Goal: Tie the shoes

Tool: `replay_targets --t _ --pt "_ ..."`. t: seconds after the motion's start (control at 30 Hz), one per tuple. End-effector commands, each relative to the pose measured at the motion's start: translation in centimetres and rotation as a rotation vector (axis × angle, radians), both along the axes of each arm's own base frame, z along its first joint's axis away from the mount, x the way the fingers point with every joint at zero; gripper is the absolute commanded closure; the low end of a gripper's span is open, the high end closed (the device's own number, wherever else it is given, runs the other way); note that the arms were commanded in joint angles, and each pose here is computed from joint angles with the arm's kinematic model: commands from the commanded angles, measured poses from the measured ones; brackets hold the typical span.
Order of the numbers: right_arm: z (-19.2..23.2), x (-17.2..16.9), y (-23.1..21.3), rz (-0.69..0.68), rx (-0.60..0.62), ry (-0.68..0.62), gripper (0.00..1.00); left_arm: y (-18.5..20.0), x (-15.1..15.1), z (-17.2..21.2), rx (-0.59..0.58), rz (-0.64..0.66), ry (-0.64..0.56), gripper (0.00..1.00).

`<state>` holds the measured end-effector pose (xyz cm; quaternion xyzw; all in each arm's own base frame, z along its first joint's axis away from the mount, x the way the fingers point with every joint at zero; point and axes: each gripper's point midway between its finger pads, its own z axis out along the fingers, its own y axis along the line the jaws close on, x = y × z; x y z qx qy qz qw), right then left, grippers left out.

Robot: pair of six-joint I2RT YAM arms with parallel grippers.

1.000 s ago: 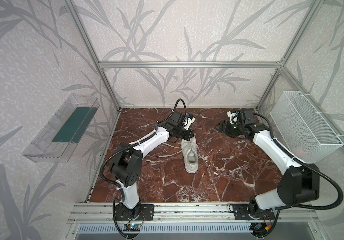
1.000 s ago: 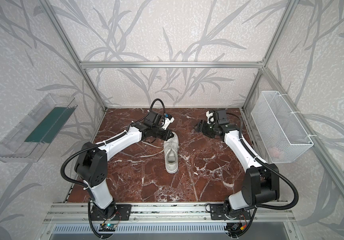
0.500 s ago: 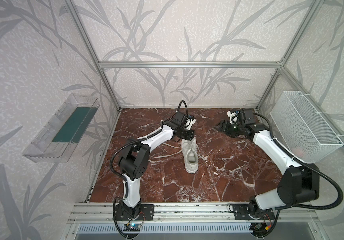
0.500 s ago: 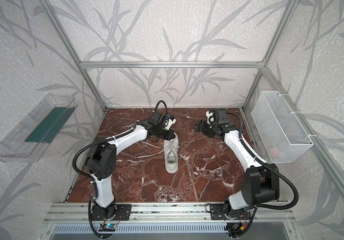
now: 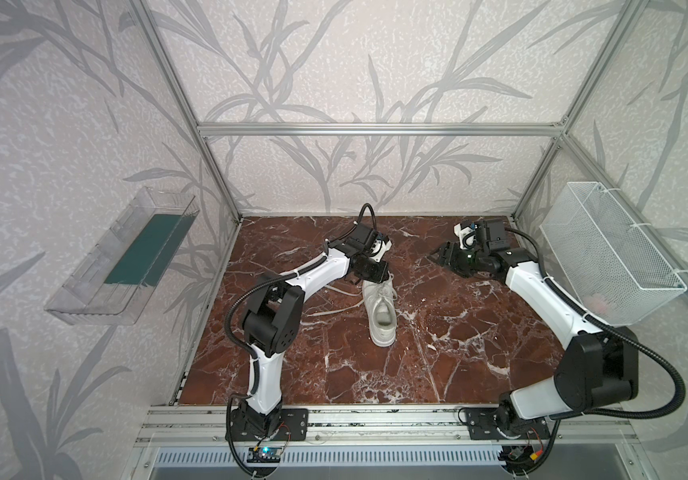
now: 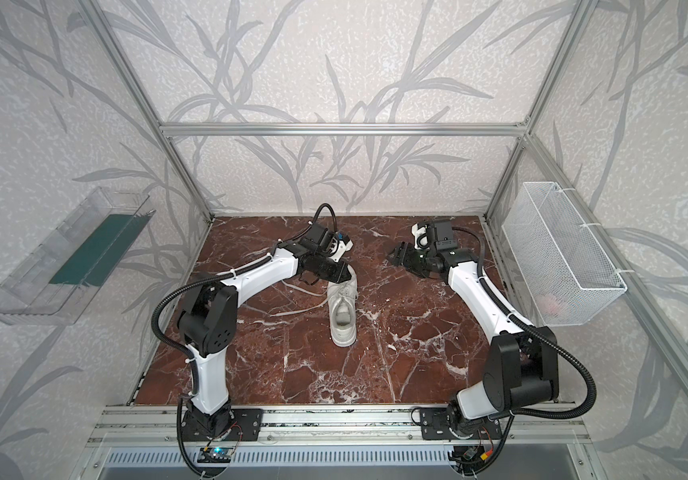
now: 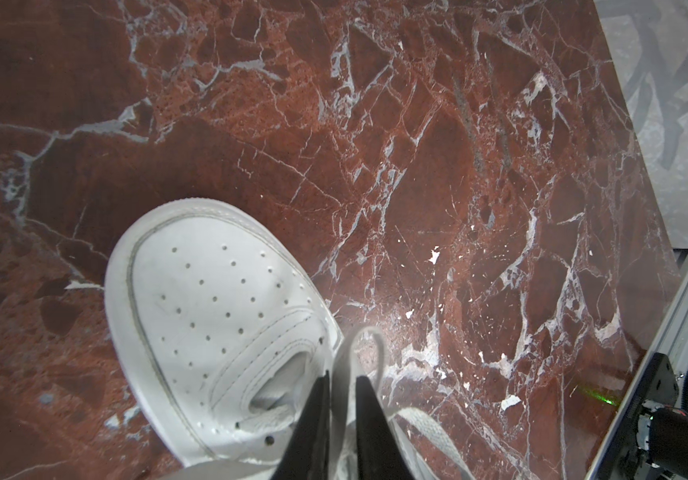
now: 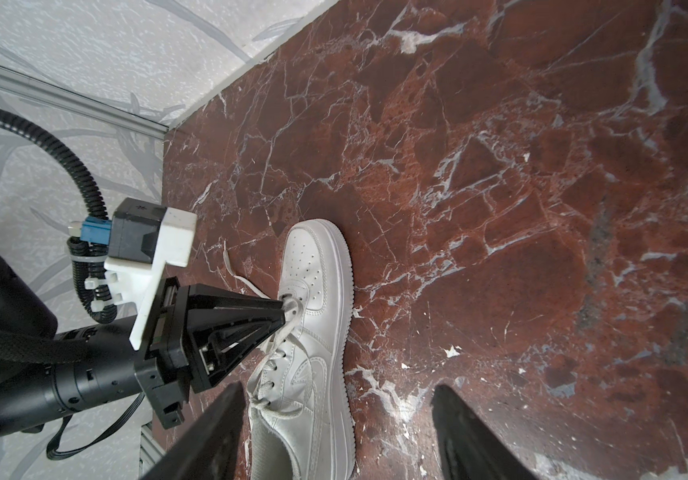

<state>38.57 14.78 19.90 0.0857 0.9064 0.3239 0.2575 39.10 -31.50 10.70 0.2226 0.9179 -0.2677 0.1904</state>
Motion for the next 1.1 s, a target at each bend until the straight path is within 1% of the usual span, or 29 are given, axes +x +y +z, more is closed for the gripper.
replay_targets --t 0.0,0.27,0.4,0.53,0.7,0.8,0.93,0.97,1.07 --pt "0.8 -0.3 0.0 0.006 0.015 -0.019 0.29 -0.2 0.2 1.1 0.011 -0.006 -0.022 0.75" --pt "0.3 -0.5 0.2 0.013 0.027 -0.003 0.29 -0.3 1.1 2.4 0.009 -0.002 -0.064 0.65" --pt "0.4 -0.5 0.2 0.014 0.027 -0.009 0.29 -0.4 1.3 2.9 0.008 -0.014 -0.084 0.59" --pt "0.4 -0.7 0.2 0.017 0.030 -0.008 0.29 -0.1 1.5 3.9 0.010 -0.040 -0.126 0.55" --pt "0.2 -1.2 0.2 0.016 0.038 -0.002 0.29 2.0 2.2 5.2 -0.003 -0.058 -0.177 0.52" --pt "-0.1 -1.5 0.2 0.016 0.039 0.007 0.29 3.7 2.5 5.9 -0.050 -0.083 -0.188 0.52" --pt "-0.6 -1.9 0.1 0.011 0.040 0.021 0.29 6.2 2.0 6.0 -0.082 -0.199 -0.261 0.52" --pt "-0.7 -2.0 0.1 0.011 0.042 0.025 0.29 6.7 1.5 5.9 -0.085 -0.250 -0.284 0.52" --pt "-0.9 -2.0 0.1 0.005 0.044 0.036 0.29 7.6 -1.1 5.3 -0.101 -0.483 -0.408 0.52"
